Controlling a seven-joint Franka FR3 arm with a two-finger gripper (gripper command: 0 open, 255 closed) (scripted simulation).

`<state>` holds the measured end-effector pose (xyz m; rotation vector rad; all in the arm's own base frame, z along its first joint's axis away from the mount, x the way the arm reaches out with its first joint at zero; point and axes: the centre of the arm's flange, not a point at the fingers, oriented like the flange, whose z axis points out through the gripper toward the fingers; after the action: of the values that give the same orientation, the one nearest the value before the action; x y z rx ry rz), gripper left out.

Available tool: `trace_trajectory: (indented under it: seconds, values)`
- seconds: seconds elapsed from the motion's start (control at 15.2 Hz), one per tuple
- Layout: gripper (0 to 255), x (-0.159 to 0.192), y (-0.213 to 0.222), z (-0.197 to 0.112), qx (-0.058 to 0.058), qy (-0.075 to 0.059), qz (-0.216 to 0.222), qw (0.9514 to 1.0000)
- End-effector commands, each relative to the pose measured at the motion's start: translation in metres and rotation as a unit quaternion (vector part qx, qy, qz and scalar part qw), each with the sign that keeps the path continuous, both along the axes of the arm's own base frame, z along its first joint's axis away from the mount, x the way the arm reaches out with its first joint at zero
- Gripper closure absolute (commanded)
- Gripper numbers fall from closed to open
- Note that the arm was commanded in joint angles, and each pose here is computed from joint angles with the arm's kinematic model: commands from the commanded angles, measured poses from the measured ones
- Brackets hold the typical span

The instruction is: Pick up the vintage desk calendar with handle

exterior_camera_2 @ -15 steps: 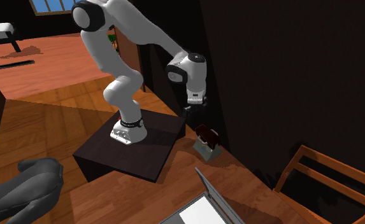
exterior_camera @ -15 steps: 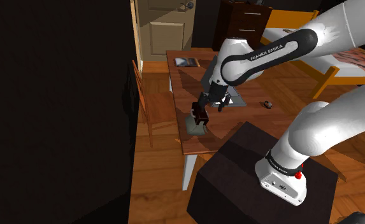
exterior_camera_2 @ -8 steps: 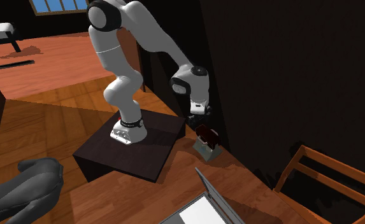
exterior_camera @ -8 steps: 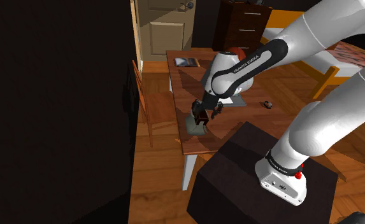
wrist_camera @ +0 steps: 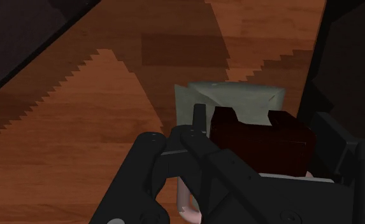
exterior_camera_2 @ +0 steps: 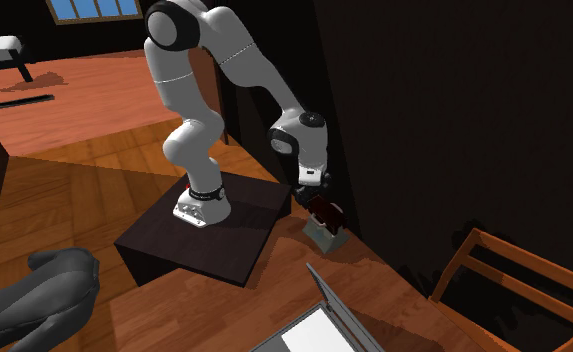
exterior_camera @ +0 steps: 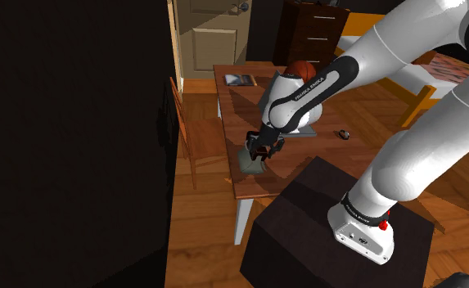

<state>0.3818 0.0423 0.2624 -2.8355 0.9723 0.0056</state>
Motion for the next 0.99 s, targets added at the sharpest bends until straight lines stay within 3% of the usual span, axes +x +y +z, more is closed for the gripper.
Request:
trace_trajectory:
  seconds: [0.0, 0.4, 0.92]
  values:
    - [255, 0.0, -0.001, 0.0, 0.0, 0.0, -0.001, 1.0]
    - [255, 0.0, -0.001, -0.001, 0.0, 0.0, -0.001, 1.0]
    - [255, 0.0, -0.001, 0.041, 0.0, 0.0, -0.001, 1.0]
